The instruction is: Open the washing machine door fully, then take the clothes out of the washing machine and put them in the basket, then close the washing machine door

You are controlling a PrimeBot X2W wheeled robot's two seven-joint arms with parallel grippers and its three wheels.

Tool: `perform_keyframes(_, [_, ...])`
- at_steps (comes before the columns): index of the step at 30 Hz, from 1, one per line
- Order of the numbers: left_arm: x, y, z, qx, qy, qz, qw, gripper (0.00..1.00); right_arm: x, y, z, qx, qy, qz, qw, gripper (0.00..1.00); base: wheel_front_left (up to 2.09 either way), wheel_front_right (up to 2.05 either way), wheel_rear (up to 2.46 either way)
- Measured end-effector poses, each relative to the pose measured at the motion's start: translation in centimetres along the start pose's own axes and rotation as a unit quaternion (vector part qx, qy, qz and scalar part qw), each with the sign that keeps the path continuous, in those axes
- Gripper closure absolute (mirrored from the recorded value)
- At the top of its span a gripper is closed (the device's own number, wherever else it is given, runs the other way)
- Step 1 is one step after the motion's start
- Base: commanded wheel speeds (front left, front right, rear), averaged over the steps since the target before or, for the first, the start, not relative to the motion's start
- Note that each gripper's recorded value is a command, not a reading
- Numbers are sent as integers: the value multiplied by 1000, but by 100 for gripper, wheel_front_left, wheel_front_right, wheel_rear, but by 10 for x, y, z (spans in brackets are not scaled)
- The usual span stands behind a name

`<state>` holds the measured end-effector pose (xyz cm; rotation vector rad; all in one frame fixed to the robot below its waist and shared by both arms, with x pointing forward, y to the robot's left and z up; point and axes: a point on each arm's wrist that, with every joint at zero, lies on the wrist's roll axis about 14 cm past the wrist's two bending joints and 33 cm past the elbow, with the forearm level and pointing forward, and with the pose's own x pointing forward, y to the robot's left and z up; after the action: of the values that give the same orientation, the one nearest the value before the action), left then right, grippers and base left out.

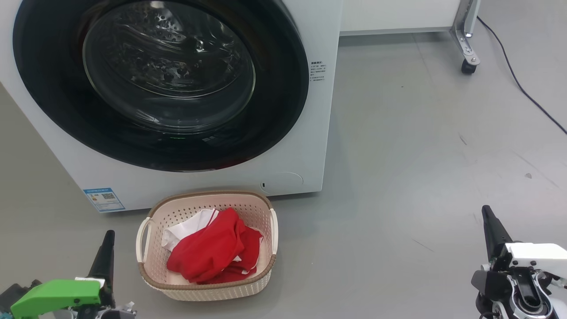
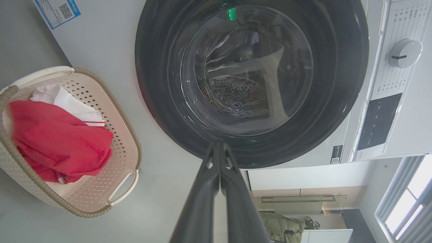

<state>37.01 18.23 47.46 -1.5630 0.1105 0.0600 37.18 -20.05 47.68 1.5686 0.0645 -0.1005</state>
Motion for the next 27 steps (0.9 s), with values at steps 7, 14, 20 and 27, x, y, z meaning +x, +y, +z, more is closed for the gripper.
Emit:
perform_keyframes(7, [2, -2, 2, -7, -2, -3, 1000, 100, 1, 1, 2, 6, -2, 3, 1000, 100, 0, 0, 0])
perform_keyframes(14, [2, -1, 2, -7, -2, -2, 1000, 100, 0, 0, 2, 6, -2, 1, 1000, 100, 0, 0, 0])
perform_keyframes(20, [2, 0, 2, -7, -3, -1, 1000, 100, 2, 1, 2, 6, -3, 3, 1000, 100, 0, 0, 0])
perform_keyframes(27, [2, 0, 3, -7, -3, 0, 1000, 100, 2, 2, 3, 6, -3, 3, 1000, 100, 0, 0, 0])
